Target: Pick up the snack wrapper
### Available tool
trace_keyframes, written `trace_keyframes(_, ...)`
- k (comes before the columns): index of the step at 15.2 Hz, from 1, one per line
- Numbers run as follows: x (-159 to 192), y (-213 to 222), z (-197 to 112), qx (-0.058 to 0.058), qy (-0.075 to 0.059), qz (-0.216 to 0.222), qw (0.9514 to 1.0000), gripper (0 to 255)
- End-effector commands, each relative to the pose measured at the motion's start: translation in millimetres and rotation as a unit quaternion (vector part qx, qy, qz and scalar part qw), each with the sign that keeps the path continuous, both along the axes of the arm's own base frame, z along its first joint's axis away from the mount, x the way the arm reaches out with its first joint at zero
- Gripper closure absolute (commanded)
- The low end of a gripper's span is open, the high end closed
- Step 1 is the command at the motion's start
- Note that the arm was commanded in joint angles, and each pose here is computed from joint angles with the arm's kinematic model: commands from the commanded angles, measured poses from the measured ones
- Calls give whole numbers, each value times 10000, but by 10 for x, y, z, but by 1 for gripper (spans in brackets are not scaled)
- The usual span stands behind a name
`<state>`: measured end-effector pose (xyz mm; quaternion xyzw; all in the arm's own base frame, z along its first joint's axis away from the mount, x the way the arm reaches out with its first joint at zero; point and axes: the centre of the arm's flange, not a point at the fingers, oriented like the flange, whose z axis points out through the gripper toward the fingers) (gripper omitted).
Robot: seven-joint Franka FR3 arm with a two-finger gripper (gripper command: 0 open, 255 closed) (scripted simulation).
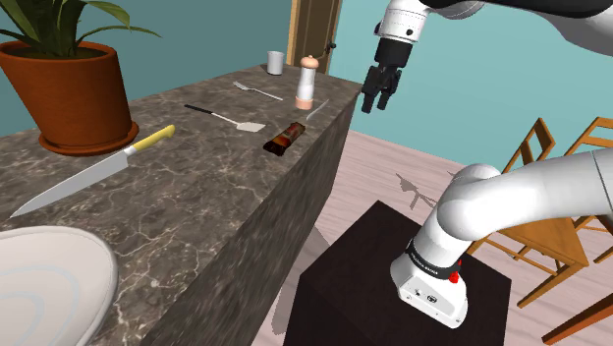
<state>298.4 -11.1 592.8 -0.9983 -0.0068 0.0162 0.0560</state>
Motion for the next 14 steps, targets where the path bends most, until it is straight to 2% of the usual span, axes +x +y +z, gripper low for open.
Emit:
trace_keyframes(1,0,0,0,0,0,0,10000,0)
trace_keyframes(4,187,333,-133,-105,17,-820,9966,0)
trace_keyframes(7,426,629,-273,-210,34,-1635,9863,0)
trace_keyframes(10,709,878,-419,-313,51,-2438,9693,0)
trace_keyframes(12,918,1016,-520,-381,62,-2965,9543,0)
trace_keyframes(14,1141,1128,-624,-448,73,-3482,9363,0)
